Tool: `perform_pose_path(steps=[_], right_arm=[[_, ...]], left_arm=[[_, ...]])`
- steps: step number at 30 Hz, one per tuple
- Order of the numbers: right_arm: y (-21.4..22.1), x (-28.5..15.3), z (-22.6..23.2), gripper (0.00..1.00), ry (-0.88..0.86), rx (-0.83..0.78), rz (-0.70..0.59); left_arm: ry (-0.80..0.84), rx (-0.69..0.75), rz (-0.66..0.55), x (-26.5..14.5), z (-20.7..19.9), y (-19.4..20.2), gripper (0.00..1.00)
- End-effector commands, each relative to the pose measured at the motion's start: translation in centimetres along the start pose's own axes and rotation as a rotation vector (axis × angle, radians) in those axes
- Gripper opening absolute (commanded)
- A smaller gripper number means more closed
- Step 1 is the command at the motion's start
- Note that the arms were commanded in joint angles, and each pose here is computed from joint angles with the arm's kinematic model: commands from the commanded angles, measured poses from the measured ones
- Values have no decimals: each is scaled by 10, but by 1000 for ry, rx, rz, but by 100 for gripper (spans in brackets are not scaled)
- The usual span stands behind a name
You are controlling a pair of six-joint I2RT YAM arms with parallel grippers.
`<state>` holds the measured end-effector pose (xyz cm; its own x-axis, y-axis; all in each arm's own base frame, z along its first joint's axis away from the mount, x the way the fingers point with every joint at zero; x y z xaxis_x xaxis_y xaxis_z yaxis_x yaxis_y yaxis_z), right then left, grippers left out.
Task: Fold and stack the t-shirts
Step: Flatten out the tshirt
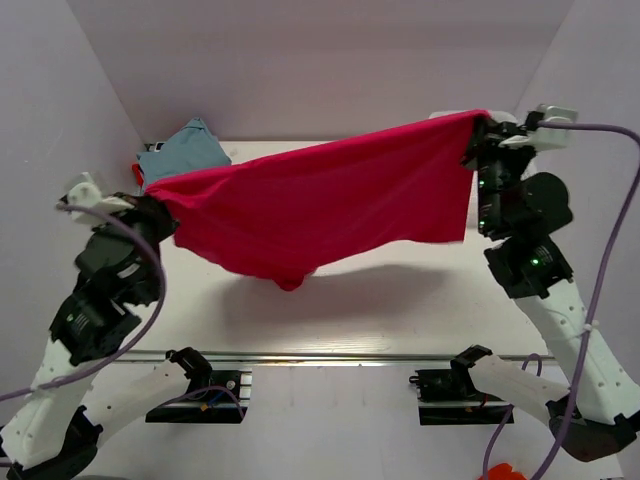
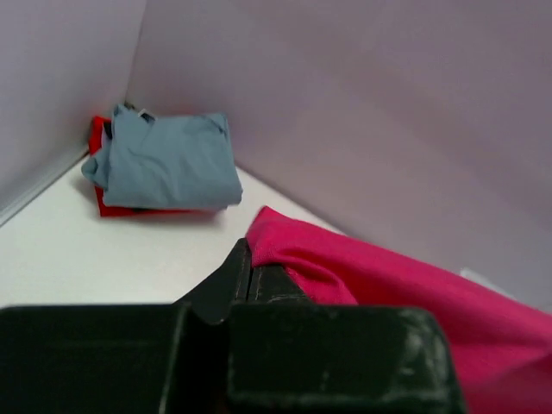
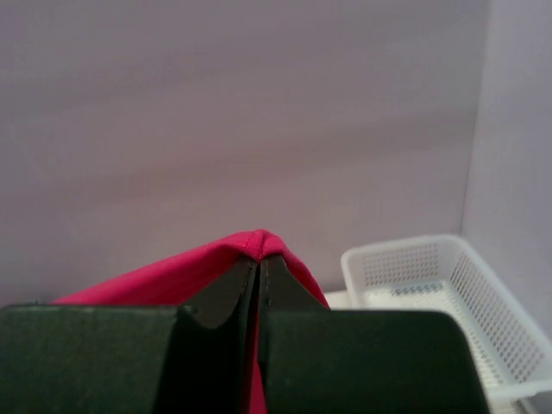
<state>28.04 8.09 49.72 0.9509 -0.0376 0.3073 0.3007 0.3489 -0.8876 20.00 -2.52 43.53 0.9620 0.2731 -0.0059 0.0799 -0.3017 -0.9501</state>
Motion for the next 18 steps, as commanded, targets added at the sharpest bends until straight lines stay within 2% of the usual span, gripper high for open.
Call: perform_pose_path(steps=[1, 5, 11, 16, 18], right_arm=[[-85, -17, -15, 0, 72, -4, -207], [-122, -36, -8, 0, -21, 7, -255], [-169, -74, 17, 0, -279, 59, -292], [-198, -103, 15, 0, -351, 82, -340], [-203, -113, 15, 0, -383, 94, -361]], left_arm=[[-85, -79, -112, -17, 33, -46, 0], [78, -120, -218, -34, 25, -93, 0], [397, -111, -355, -69, -2, -159, 0], [550, -75, -416, -88, -22, -198, 0], [564, -89, -436, -94, -19, -209, 0]])
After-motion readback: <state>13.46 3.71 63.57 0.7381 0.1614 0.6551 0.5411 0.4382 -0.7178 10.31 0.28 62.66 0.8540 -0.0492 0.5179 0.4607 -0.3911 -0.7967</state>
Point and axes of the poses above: each gripper's point midway between its finger pads, its own x axis out along the fingers, its own z axis along the line the jaws close on, y = z × x, the point moved 3 cm from there along -x, back along the fingers, and after that the axes turned 9 degrees about x, right-handed, at the moved point
